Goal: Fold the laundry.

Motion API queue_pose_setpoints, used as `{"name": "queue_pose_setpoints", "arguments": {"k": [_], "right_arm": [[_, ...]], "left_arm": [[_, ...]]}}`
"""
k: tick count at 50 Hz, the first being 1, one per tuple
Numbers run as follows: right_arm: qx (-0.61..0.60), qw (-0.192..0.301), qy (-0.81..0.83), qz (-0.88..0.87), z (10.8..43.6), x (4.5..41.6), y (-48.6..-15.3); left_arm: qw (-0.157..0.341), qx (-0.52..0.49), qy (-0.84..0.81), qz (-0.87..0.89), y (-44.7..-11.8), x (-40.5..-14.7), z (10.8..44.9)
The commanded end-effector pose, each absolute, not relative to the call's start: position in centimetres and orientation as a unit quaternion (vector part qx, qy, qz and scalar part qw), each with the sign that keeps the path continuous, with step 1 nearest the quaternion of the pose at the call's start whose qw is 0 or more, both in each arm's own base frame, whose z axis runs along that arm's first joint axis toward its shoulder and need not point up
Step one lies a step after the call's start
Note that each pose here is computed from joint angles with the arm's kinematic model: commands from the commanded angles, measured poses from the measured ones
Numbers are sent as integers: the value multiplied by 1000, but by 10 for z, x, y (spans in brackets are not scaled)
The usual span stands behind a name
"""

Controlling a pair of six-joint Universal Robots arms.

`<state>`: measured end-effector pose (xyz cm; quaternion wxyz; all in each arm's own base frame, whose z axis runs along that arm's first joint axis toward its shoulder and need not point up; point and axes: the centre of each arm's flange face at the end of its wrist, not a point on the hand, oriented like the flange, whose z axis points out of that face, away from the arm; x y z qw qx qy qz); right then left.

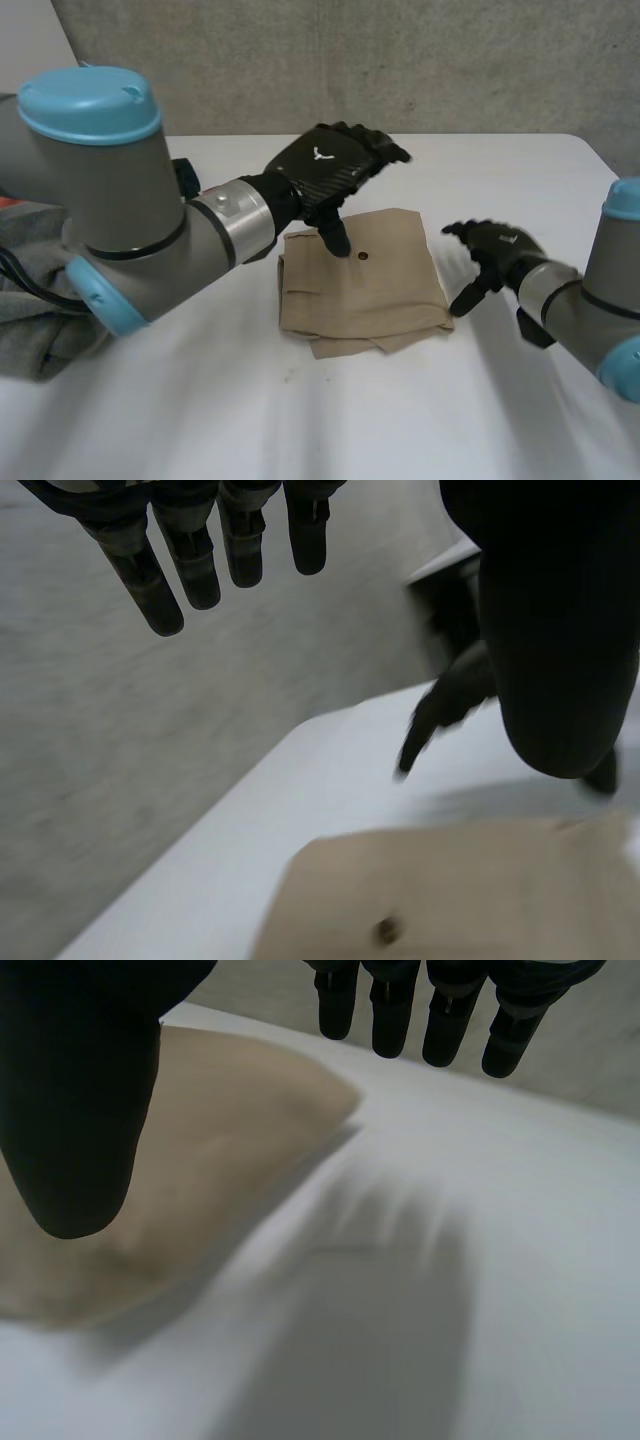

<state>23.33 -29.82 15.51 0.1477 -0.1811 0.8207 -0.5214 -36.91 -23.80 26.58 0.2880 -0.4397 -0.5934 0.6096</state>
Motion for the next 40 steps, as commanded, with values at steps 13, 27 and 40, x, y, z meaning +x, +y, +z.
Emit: {"name": "queue_pose_setpoints", "arguments": {"k": [13, 27, 40], "right_arm": [[-186, 262, 819, -475, 110, 266, -294], [-160, 234, 774, -566, 133, 272, -332], [-25, 148, 738, -657, 153, 183, -465]], "left_arm": [[361, -447, -601, 556, -223, -364, 259], [361, -446, -601, 556, -224, -363, 259], [358, -445, -592, 569, -226, -364, 262]]}}
